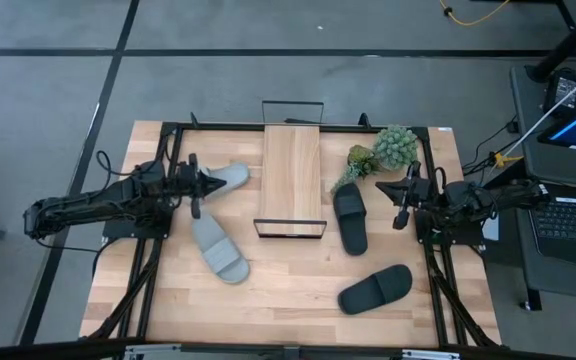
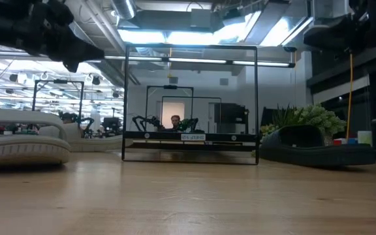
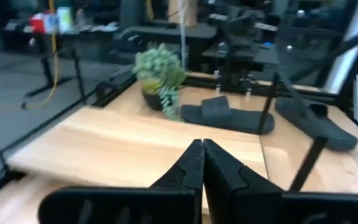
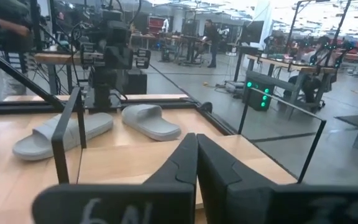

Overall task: Pick and place slides into the shelf
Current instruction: Put the top gray slipper on the shelf

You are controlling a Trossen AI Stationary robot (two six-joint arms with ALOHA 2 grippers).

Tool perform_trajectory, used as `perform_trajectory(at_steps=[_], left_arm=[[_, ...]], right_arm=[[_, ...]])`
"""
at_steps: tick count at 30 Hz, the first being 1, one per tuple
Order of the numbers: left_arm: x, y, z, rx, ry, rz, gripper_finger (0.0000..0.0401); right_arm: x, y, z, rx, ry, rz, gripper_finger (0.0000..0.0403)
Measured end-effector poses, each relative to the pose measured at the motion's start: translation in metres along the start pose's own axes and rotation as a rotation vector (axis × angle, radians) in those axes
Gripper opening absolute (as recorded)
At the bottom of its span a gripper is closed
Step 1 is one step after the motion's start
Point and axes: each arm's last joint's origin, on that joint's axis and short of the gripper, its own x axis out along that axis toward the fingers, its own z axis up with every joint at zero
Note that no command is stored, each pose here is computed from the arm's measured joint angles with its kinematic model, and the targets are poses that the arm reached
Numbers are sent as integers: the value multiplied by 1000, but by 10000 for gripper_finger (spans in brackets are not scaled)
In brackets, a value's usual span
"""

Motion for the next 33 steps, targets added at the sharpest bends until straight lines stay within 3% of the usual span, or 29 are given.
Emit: perform_trajectory(at_steps=[11, 15, 20, 24, 28, 31, 33], left_arm=[[-2, 7, 3, -22, -39, 239, 0], [-4, 7, 12, -51, -71, 265, 2], [-10, 4, 35, -112, -129, 242, 34], [-17, 4, 50, -136, -82, 326, 71], [-25, 5, 58, -319, 6, 439, 103], [-33, 3, 65, -502, 60, 431, 119], [-37, 1, 69, -566, 95, 413, 126]], right_arm=[[0, 0, -1, 17, 7, 0, 9], [0, 0, -1, 12, 11, 1, 9], [0, 0, -1, 13, 12, 1, 9], [0, 0, -1, 13, 12, 1, 10], [0, 0, -1, 14, 12, 1, 10], [0, 0, -1, 38, 13, 0, 10], [0, 0, -1, 39, 14, 0, 10]])
